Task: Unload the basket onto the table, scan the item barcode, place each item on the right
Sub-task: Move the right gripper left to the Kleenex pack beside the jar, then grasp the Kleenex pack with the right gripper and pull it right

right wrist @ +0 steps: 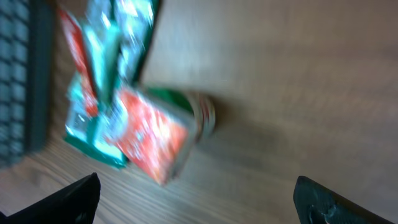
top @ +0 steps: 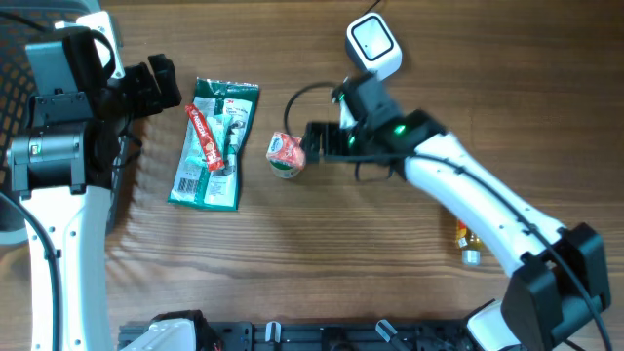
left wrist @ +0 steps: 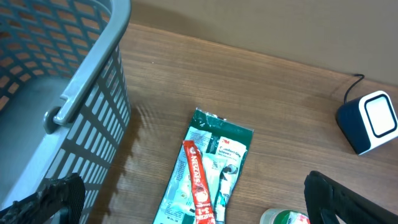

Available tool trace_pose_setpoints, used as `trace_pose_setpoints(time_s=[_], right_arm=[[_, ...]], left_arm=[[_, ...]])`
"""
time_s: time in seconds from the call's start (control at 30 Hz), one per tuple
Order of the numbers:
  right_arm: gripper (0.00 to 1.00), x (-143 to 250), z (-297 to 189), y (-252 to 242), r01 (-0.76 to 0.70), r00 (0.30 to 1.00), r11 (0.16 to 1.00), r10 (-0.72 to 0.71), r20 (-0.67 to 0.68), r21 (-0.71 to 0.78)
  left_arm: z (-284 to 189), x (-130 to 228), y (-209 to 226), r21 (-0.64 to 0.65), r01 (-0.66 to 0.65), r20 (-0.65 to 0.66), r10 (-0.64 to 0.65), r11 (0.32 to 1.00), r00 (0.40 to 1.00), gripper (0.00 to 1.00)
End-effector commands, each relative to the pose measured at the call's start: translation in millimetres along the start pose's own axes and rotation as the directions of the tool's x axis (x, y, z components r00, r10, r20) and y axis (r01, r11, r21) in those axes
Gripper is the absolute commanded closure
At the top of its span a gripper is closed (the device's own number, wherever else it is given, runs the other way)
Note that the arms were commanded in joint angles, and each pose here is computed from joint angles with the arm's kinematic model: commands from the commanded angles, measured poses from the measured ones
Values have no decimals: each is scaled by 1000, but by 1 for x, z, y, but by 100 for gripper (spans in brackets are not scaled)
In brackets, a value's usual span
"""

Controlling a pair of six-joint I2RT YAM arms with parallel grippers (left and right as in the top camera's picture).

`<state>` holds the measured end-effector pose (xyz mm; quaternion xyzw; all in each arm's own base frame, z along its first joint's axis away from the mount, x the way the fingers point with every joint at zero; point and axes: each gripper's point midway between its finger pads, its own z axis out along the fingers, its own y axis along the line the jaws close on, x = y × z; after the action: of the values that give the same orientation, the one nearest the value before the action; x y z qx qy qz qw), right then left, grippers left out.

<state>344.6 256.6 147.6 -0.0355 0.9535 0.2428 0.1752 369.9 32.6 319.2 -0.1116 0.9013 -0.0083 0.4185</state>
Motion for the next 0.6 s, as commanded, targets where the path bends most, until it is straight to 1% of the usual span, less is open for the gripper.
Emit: trace_pose_setpoints(time_s=[0.0,0.17,0.27,0.33,0.37,0.4,0.47,0.5,0.53,0.57], right_arm=[[1,-30,-19,7,49,997,997,-45,63,-58],[0,-29,0,10,119,992,990,-116,48,-74],[2,-22,29,13,133,991,988,-133,12,-79],[10,-15,45,14,139,990,987,-141,-15,-81],[18,-10,53,14,140,989,987,-143,-33,-78],[23,-6,59,13,139,989,988,-143,-49,-74],[28,-3,69,12,117,991,990,-122,-62,-72],[33,-2,74,13,106,992,991,-111,-66,-77],[41,0,79,15,107,991,990,-114,-73,-92],[45,1,81,16,108,990,989,-116,-76,-98]], left_arm=[[-2,-4,2,-7,-6,11,6,1000,1000,0],[-2,-4,2,-7,-6,11,6,1000,1000,0],[-2,-4,2,-7,-6,11,6,1000,1000,0],[-2,-4,2,-7,-6,11,6,1000,1000,0],[-2,-4,2,-7,-6,11,6,1000,1000,0],[-2,-4,2,-7,-6,11,6,1000,1000,0],[-2,-4,2,-7,-5,11,5,1000,1000,0],[-2,-4,2,-7,-6,11,6,1000,1000,0],[-2,-4,2,-7,-6,11,6,1000,1000,0],[-2,-4,2,-7,-6,11,6,1000,1000,0]])
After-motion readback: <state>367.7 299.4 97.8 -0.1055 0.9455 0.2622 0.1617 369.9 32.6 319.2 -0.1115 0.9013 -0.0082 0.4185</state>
